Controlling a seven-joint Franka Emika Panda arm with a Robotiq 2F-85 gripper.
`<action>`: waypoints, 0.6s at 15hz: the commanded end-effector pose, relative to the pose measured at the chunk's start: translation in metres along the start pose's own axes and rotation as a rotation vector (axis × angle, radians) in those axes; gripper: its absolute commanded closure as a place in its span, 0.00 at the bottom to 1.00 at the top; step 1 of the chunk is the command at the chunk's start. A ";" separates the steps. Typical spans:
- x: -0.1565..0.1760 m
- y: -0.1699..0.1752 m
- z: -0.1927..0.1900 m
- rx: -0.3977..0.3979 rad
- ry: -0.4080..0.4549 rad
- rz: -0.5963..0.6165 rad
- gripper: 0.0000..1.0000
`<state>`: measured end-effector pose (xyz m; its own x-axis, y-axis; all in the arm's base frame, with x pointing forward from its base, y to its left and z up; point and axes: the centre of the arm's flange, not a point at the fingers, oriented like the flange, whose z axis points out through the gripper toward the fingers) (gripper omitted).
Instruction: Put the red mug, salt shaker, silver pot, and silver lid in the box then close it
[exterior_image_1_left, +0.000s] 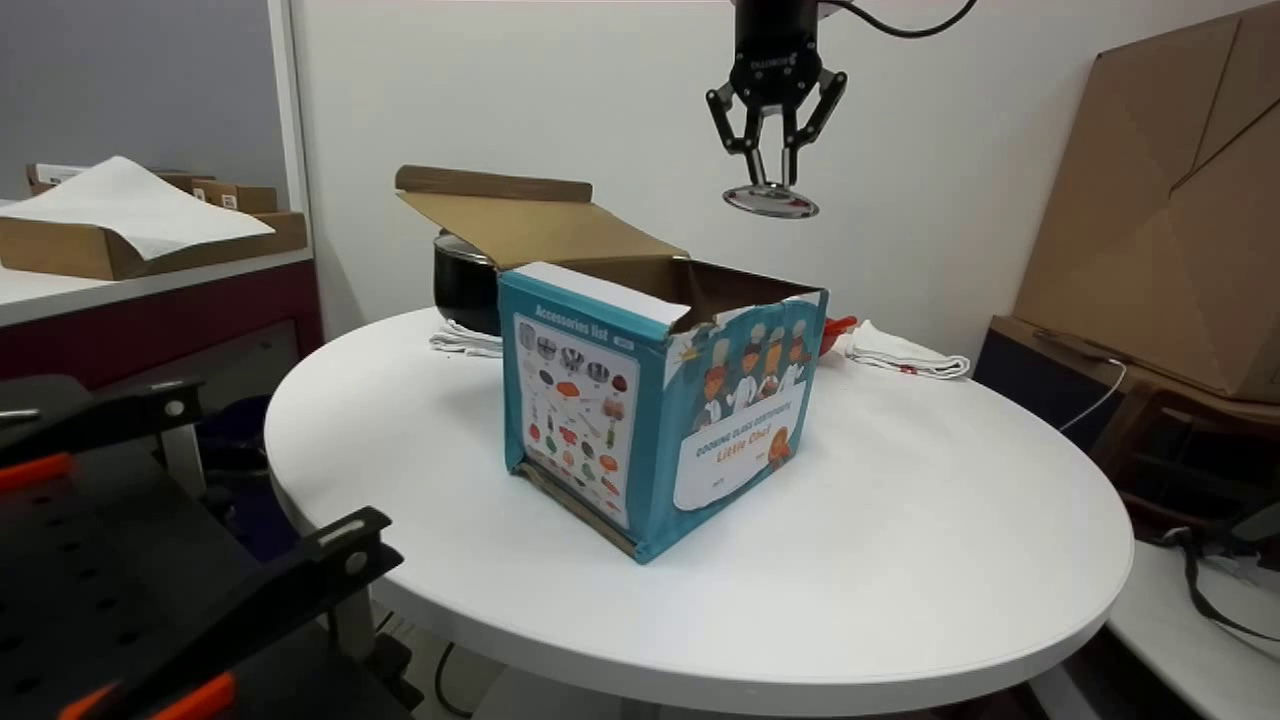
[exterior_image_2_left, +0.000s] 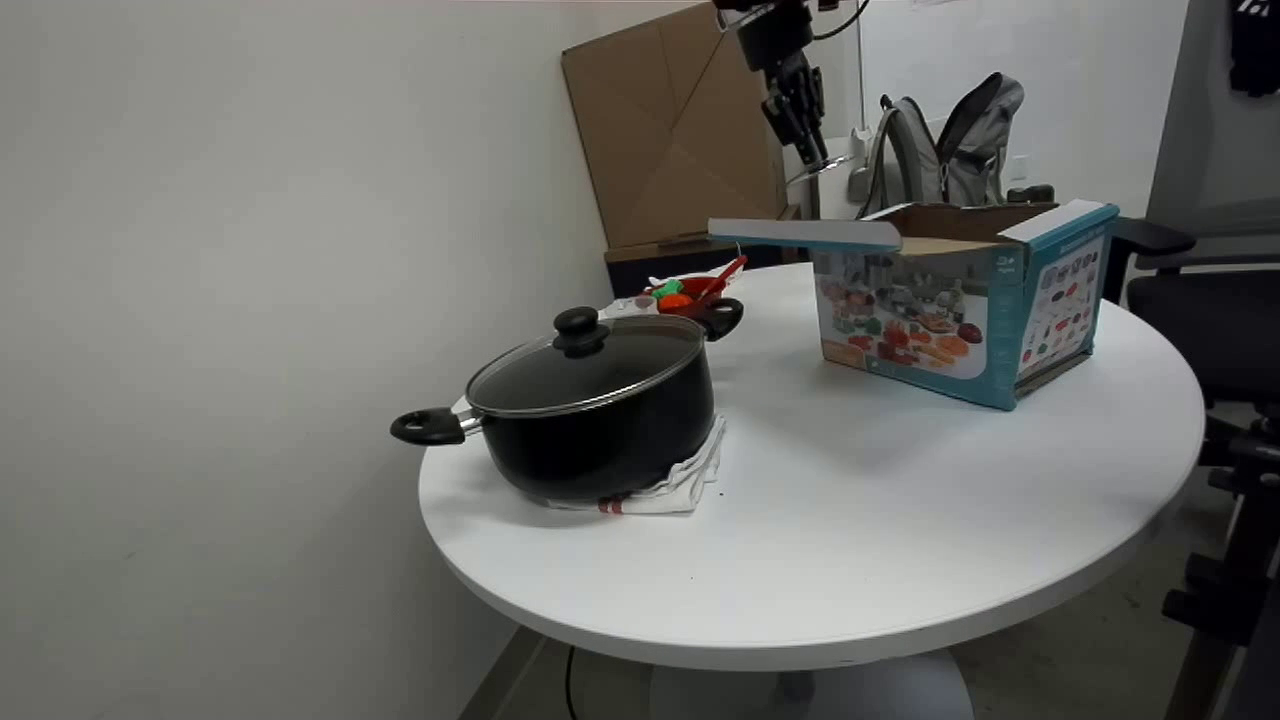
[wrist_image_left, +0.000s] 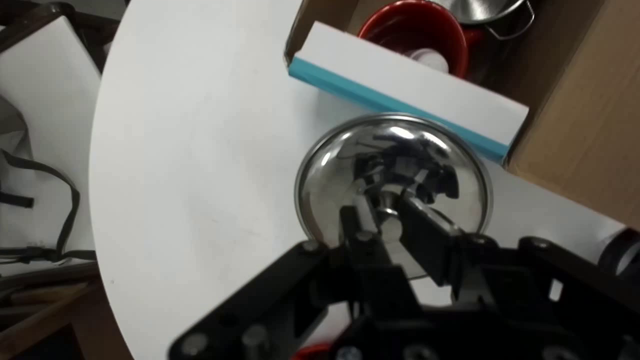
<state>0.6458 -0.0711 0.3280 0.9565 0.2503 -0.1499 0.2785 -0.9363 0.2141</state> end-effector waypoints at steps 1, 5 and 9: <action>-0.082 -0.024 0.009 -0.040 0.027 -0.032 0.95; -0.127 -0.037 0.019 -0.056 0.057 -0.020 0.95; -0.181 -0.046 0.031 -0.058 0.090 0.030 0.95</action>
<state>0.5312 -0.0767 0.3126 0.9568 0.2704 -0.1073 0.2890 -0.9250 0.2467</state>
